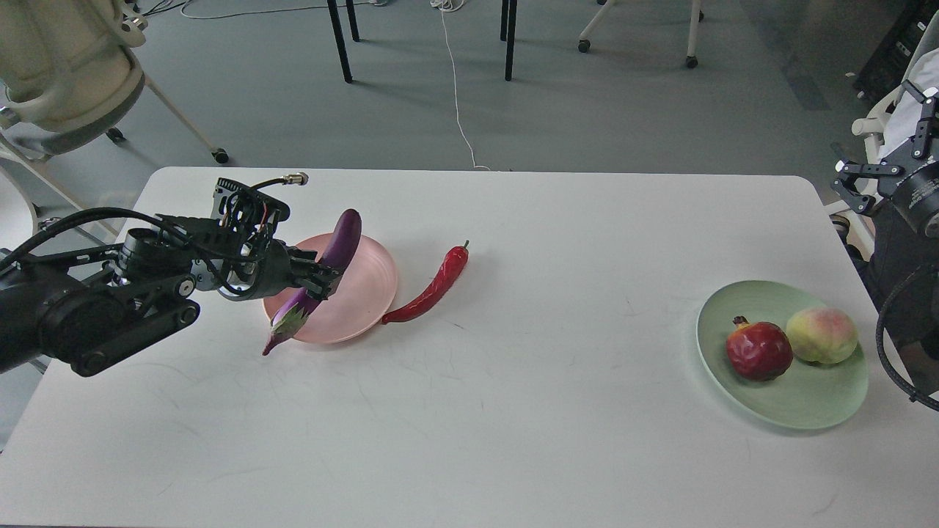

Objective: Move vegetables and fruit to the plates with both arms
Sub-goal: 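Lift the eggplant onto the pink plate and release it, then lower the left gripper and grasp the red chili pepper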

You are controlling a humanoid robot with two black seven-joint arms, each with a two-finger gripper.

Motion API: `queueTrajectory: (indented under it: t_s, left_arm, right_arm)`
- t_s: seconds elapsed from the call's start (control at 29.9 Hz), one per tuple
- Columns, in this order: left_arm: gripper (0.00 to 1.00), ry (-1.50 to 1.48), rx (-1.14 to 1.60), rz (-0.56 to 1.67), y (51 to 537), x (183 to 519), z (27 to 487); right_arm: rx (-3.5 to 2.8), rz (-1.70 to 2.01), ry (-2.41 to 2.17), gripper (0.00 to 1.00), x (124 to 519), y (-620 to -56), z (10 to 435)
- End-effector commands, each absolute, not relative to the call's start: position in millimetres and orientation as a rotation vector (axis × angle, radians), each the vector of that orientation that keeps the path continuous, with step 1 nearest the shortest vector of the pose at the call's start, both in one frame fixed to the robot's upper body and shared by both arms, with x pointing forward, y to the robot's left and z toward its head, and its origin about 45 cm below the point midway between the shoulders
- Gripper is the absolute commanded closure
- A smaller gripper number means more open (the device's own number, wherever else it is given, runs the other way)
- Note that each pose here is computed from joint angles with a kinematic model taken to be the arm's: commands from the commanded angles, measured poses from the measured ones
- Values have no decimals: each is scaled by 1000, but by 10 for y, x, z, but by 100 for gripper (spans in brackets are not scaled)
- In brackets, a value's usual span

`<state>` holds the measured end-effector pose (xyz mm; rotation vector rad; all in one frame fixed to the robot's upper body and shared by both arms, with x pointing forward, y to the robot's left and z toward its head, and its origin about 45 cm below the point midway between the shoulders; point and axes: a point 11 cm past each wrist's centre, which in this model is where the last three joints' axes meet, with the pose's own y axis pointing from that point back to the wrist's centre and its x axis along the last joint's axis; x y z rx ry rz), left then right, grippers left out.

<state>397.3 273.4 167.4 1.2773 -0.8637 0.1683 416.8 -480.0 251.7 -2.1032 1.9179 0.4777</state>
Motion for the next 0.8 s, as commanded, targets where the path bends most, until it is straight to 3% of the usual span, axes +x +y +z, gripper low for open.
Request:
queueTrajectory:
  t_s: [0.0,0.07,0.2,0.4,0.6,0.77]
  left_arm:
    - [26,-868,1274,174,2730,3979,1680]
    - [20,-868,1265,185,2719,3999,1711]
    - [20,-912,1249,212,2652,4126,1910]
    - [20,-1048,1097,155,1731,4266,2216]
    - [20,-1057,1021,78,1078,4148,2009]
    - [21,-1037,1049,49,973,4134,1802]
  right_arm:
    - [-2104,485,1925,1,4151,-4808,2486]
    - [-2101,497,1931,1,4122,-4820,2441]
    - [-2089,507,1949,1,4075,-4865,2387]
    - [-2076,523,1980,1,3995,-4939,2304]
    - [-2072,519,1987,1,3985,-4966,2313]
    - [-2072,511,1990,1,3980,-4990,2340]
